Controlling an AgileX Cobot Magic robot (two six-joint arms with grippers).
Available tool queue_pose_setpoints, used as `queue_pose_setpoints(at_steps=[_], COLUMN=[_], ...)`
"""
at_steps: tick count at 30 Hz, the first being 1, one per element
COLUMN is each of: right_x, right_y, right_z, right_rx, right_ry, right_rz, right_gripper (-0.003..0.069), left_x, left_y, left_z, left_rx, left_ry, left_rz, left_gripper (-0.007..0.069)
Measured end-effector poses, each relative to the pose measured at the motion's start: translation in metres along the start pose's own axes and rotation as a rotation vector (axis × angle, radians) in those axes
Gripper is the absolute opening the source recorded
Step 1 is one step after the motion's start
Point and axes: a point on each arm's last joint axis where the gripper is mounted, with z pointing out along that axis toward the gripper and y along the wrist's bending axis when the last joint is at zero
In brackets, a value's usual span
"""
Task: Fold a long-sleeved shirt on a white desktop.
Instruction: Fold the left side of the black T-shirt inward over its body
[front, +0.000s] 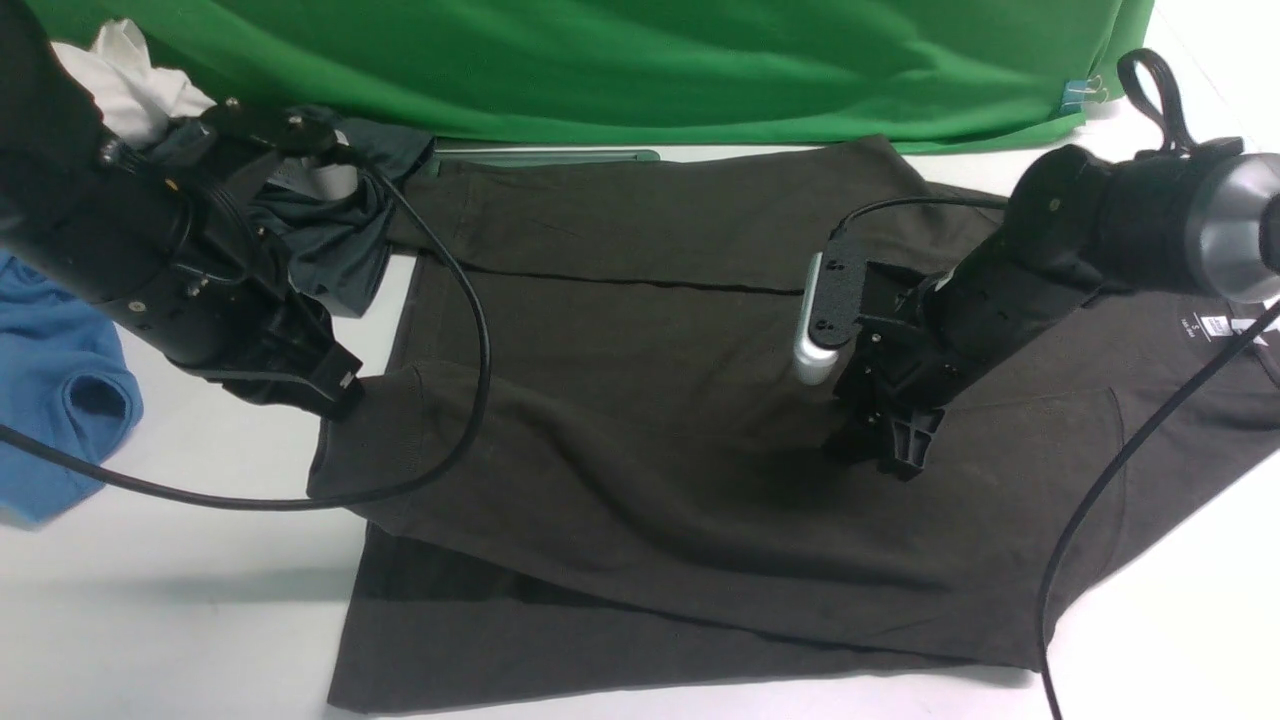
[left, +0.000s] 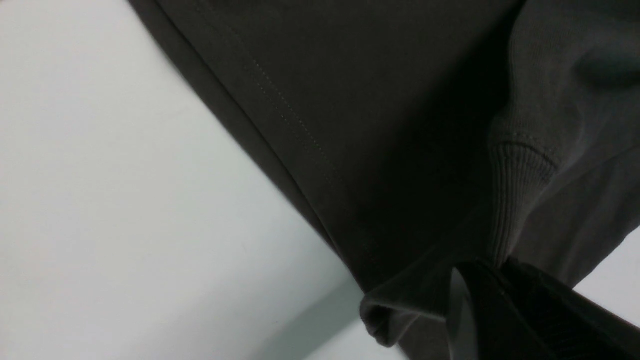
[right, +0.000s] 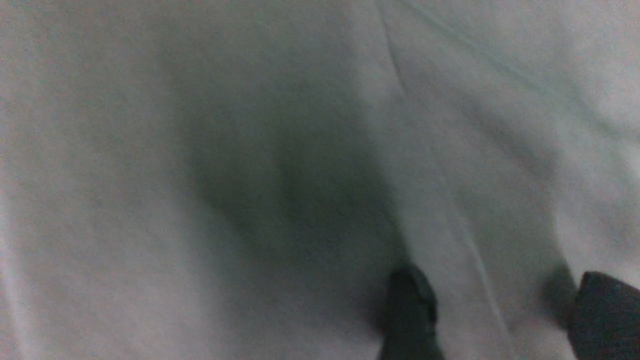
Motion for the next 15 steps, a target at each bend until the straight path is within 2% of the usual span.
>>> queue_pose_setpoints(at_steps=[6, 12, 15], right_x=[-0.0031, -0.0032, -0.0033], right_y=[0.0049, 0.007, 0.0083], right_z=[0.0013, 0.0015, 0.0015], right_rx=[-0.026, -0.043, -0.056], right_ry=[0.006, 0.012, 0.015], right_rz=[-0.008, -0.011, -0.011], right_gripper=[0.0221, 0.0127, 0.0046], left_x=[-0.0001, -0.0001, -0.0001], left_y=[0.0001, 0.0001, 0.0001], left_z=[0.0, 0.0, 0.0], left_rx=[-0.001, -0.001, -0.001], left_ry=[-0.001, -0.001, -0.001], left_rz=[0.001, 0.001, 0.001], left_gripper=[0.0028, 0.0028, 0.0028])
